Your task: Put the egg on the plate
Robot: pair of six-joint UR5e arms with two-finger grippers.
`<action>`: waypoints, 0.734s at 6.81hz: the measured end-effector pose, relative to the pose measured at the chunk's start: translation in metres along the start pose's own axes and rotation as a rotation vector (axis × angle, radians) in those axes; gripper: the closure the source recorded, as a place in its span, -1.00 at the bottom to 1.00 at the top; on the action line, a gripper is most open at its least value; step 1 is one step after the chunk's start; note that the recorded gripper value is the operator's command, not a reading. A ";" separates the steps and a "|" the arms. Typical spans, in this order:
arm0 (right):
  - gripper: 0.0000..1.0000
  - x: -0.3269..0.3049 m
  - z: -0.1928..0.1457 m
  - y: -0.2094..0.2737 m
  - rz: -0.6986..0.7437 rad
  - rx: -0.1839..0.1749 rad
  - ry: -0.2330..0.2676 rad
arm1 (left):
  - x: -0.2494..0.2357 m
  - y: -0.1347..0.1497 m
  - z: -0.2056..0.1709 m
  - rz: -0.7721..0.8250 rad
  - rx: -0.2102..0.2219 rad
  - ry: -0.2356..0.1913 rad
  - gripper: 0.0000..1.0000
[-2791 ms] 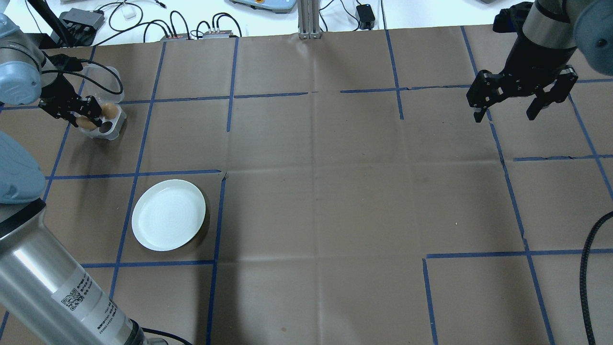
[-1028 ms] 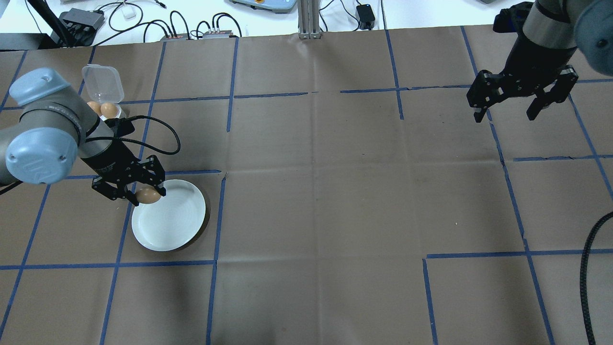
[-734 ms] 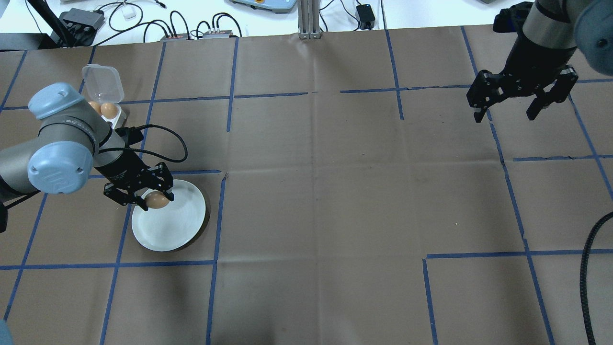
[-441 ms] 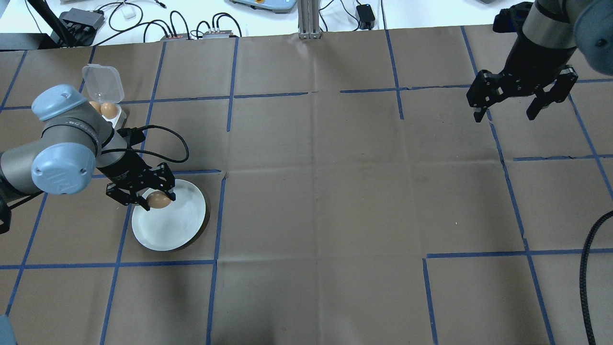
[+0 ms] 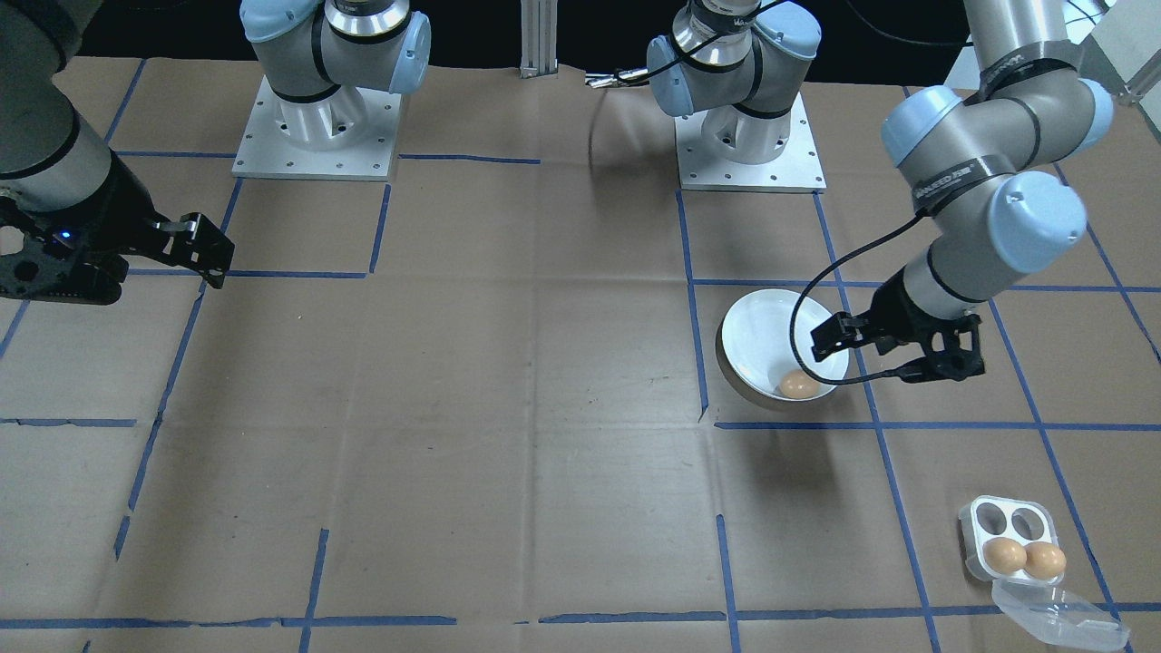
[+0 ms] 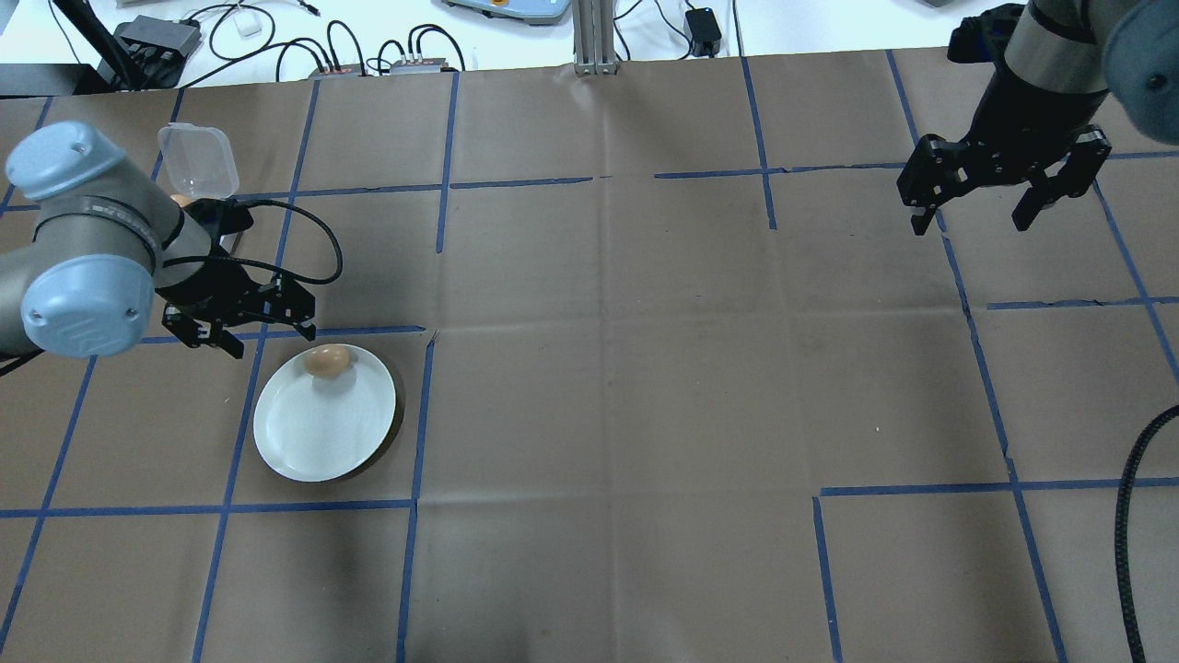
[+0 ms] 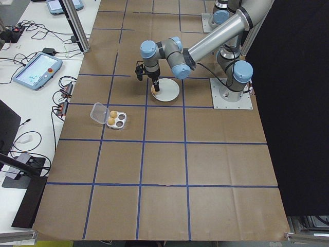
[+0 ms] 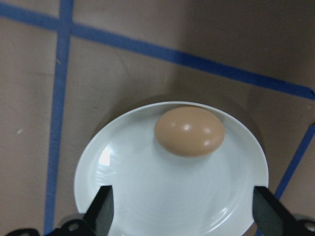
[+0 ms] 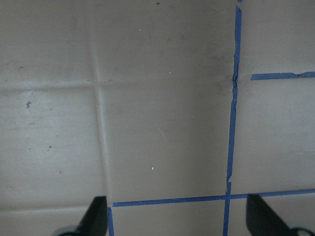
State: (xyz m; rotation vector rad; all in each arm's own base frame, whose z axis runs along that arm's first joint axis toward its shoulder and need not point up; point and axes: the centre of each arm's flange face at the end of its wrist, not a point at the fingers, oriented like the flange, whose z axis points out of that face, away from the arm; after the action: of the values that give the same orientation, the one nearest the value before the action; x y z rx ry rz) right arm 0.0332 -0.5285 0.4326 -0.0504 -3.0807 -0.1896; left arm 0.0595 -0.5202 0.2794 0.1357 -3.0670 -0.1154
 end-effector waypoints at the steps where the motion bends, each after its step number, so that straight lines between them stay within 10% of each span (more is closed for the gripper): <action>1: -1.00 0.000 0.000 0.000 0.000 0.000 0.000 | -0.033 -0.018 -0.028 0.114 0.022 -0.034 -0.97; 5: -1.00 0.000 0.000 0.000 0.000 0.000 0.000 | -0.113 -0.120 -0.049 0.723 0.008 -0.131 -0.94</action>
State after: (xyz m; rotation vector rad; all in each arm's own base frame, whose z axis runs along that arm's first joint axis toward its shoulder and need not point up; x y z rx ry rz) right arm 0.0332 -0.5285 0.4326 -0.0505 -3.0807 -0.1898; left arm 0.1856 -0.6324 0.3115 -0.9967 -3.0173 -0.0693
